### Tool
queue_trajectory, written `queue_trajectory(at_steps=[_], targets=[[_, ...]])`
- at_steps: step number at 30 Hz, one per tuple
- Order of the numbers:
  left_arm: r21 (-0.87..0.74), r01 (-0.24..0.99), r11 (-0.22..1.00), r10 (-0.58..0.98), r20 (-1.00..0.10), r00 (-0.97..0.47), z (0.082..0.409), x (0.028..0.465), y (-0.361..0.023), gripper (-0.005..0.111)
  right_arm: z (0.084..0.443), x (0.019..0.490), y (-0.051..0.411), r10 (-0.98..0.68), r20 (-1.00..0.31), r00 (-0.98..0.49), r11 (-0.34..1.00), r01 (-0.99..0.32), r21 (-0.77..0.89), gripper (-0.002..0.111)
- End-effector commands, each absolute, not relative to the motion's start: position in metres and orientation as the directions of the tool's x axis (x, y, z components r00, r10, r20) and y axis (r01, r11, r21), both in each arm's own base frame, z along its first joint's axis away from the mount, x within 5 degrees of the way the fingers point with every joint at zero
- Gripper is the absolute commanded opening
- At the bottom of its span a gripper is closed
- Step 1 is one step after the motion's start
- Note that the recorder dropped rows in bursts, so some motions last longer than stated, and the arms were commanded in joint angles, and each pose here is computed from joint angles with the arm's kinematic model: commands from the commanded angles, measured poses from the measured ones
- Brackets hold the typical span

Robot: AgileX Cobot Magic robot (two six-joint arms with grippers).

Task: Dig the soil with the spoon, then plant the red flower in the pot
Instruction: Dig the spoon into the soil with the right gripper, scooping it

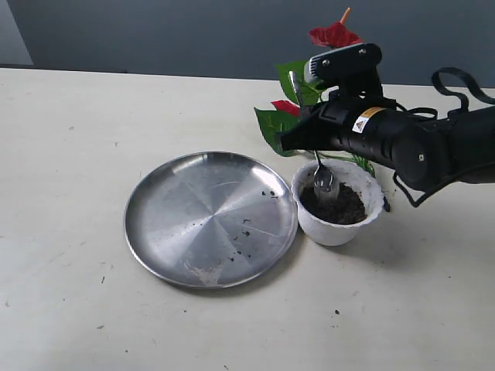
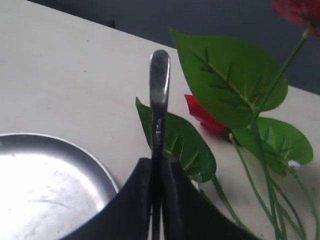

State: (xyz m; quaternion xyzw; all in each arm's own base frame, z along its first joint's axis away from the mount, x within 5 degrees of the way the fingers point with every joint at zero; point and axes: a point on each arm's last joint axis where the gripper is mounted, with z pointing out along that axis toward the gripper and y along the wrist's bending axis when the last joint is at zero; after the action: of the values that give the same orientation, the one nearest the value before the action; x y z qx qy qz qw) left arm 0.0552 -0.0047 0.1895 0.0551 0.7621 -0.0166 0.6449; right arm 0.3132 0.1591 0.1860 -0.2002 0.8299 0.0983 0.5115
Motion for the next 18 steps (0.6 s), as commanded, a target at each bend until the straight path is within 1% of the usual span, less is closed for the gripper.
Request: queue_trajectory(at_steps=[1,4,8,10,14,18], targets=[[0.042,0.110,0.993,0.058,-0.988,-0.145,0.192,0.055,-0.005,0.001,0.205,0.311,0.156,-0.231,-0.915,-0.330,0.897,-0.436,-0.069,-0.001],[0.042,0.110,0.993,0.058,-0.988,-0.145,0.192,0.055,-0.005,0.001,0.204,0.307,0.155,-0.249,-0.894,-0.372,0.893,-0.445,-0.064,-0.001],[0.042,0.110,0.993,0.058,-0.988,-0.145,0.192,0.055,-0.005,0.001,0.190,0.302,0.154,-0.299,-0.826,-0.478,0.884,-0.464,-0.052,-0.001],[0.042,0.110,0.993,0.058,-0.988,-0.145,0.192,0.055,-0.005,0.001,0.183,0.303,0.155,-0.312,-0.813,-0.492,0.882,-0.468,-0.055,-0.001],[0.042,0.110,0.993,0.058,-0.988,-0.145,0.192,0.055,-0.005,0.001,0.173,0.309,0.157,-0.322,-0.829,-0.457,0.878,-0.471,-0.082,-0.001],[0.042,0.110,0.993,0.058,-0.988,-0.145,0.192,0.055,-0.005,0.001,0.175,0.310,0.157,-0.318,-0.841,-0.438,0.879,-0.469,-0.088,-0.001]])
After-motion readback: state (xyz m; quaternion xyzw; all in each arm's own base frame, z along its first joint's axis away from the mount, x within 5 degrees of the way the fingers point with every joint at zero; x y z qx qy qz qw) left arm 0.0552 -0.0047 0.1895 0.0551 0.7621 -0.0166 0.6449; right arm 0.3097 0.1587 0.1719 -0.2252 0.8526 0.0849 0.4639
